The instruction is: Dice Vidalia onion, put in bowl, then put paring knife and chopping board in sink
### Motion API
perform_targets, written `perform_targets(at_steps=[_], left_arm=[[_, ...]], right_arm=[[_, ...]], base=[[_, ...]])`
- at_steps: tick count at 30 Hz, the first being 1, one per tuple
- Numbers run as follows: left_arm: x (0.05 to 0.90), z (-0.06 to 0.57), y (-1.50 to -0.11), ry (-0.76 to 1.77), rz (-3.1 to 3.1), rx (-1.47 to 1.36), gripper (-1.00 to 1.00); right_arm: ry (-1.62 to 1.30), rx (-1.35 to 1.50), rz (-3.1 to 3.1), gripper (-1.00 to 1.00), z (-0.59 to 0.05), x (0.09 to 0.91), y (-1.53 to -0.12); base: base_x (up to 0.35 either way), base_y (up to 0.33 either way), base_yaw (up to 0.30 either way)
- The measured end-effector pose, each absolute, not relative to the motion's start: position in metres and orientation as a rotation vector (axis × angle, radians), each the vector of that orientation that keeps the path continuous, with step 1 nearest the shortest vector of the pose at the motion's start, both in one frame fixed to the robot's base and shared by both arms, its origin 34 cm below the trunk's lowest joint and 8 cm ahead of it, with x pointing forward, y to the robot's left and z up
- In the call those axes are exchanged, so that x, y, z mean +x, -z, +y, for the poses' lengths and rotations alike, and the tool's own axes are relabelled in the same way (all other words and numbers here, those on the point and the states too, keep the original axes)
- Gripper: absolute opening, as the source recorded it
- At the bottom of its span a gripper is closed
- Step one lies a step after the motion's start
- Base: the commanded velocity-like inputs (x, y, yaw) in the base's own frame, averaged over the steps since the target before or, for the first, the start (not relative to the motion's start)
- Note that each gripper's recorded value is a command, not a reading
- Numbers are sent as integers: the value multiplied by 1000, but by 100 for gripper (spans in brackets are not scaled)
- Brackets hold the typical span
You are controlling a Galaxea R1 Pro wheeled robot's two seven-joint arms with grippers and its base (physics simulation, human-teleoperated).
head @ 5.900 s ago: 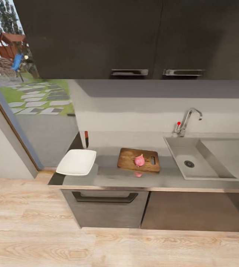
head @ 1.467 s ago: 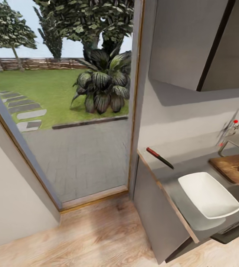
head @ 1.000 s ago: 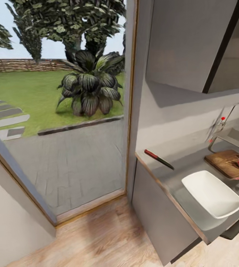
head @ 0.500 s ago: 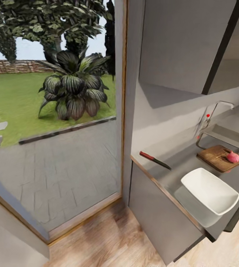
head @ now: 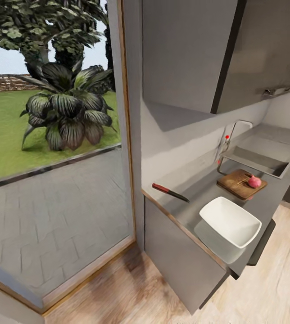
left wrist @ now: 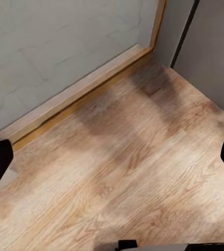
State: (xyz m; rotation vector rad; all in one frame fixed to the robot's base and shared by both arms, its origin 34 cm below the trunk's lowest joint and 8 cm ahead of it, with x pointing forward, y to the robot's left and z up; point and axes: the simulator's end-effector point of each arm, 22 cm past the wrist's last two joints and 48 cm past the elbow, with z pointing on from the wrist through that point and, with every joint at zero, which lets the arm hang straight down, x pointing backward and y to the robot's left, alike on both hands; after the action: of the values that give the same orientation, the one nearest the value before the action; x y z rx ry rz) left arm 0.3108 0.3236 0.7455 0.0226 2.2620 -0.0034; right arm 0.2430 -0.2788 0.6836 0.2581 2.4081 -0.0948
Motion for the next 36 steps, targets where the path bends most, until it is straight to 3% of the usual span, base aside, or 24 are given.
perform_targets(at_steps=[6,18,25,36], left_arm=[[311,323,-746,5,2260,21,100],[306,318,-742,10,2269,14,100],[306,318,-742,10,2270,14,100],[302,313,-739,14,2280,6,100]], right_arm=[[95,258,2406,100,-279,244,-684],[94,258,2400,100,-279,246,-685],[93,255,2400,100,-279,246,-685],[104,248,2400,100,-285,245,-685]], base=[[0,67,-264],[0,262,-246],[0,252,-16],[0,25,-1]])
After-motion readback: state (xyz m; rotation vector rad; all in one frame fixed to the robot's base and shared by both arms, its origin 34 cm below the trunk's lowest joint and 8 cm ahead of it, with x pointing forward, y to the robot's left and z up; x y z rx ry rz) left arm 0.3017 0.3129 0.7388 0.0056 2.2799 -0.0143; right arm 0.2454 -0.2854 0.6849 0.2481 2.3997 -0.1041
